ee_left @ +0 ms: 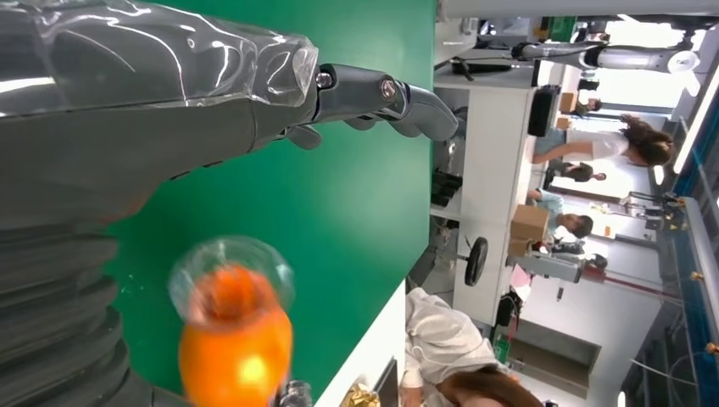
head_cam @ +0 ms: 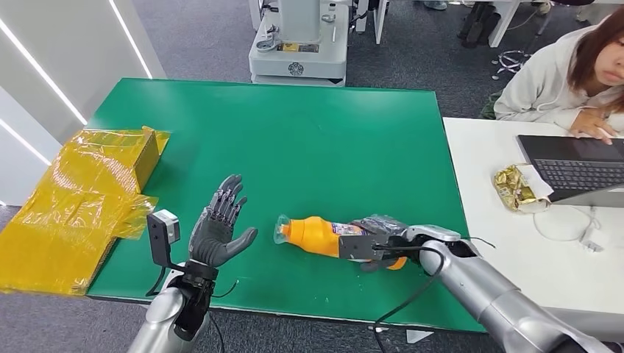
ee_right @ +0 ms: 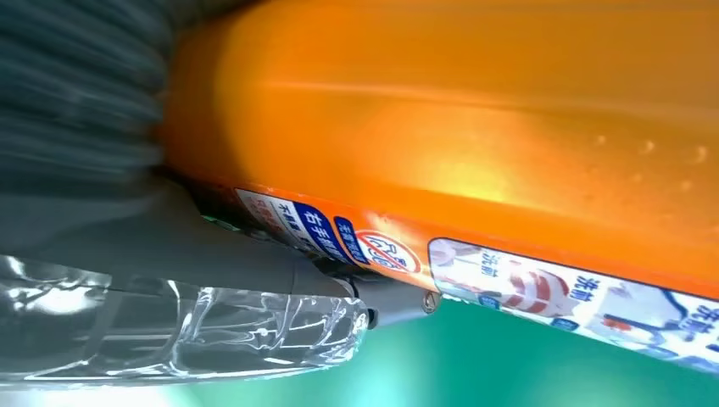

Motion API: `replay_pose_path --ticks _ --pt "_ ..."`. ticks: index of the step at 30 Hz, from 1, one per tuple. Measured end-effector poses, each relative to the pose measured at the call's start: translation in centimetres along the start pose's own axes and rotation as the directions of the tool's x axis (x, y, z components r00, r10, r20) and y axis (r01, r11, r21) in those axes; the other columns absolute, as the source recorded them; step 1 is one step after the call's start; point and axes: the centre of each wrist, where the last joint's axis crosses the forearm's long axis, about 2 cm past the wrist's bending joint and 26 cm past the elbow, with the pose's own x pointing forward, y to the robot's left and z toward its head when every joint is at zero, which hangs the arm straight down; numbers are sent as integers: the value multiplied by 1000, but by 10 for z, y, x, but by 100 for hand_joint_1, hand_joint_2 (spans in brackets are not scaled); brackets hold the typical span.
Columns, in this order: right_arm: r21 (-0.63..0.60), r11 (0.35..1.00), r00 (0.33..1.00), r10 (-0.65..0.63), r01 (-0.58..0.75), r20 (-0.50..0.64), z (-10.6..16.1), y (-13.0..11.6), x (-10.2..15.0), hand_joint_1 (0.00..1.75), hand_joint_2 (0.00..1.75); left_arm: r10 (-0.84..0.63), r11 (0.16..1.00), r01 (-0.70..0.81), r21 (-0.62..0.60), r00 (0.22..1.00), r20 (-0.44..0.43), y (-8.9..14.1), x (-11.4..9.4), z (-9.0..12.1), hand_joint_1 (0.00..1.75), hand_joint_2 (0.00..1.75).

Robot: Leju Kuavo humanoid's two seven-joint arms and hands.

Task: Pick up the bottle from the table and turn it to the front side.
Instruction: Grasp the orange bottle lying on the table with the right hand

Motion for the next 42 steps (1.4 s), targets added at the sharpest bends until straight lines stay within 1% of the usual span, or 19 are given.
replay_pose_path --ticks 1,3,6,8,11,15,17,23,28,31,34,36,38,42 --pt "-3 996 994 -85 85 68 1 5 -4 175 175 -1 1000 1 2 1000 3 0 0 0 0 175" --pt "-38 976 965 -206 215 164 3 22 -13 175 175 -5 1000 5 8 1000 10 0 -1 2 0 175" --pt "-122 934 922 -299 335 245 8 50 -23 175 175 -10 1000 10 19 1000 11 1 -2 5 0 175" --pt "-157 914 907 -326 374 265 13 62 -27 175 175 -12 1000 12 22 1000 9 2 -3 8 0 175" --pt "-181 891 890 -358 416 282 18 73 -29 175 175 -18 999 18 27 1000 8 2 -3 8 0 175" --pt "-238 825 838 -420 513 348 31 102 -32 175 175 -36 998 36 43 999 1 2 -5 13 0 175" --pt "-269 796 820 -432 542 375 38 113 -32 175 175 -43 998 43 47 999 1 2 -5 15 0 175" --pt "-328 747 800 -440 578 408 51 131 -29 175 175 -51 998 50 46 999 3 1 -5 16 0 175" --pt "-415 677 785 -430 607 447 60 147 -24 175 175 -74 997 74 17 997 6 0 -4 14 0 175" --pt "-446 644 775 -420 621 472 62 151 -18 175 175 -86 996 86 -6 996 17 -1 -1 8 0 175" --pt "-462 627 770 -412 628 487 63 150 -15 175 175 -85 996 85 -26 996 21 -1 2 3 0 175" --pt "-475 617 770 -399 627 498 62 147 -13 175 175 -76 995 77 -61 997 26 -1 5 -3 0 175" --pt "-490 606 768 -375 627 519 60 139 -9 175 175 -68 992 72 -108 997 41 -3 11 -16 0 175" --pt "-523 586 765 -300 619 570 52 115 2 175 175 -48 974 66 -219 995 84 -13 27 -50 0 175"
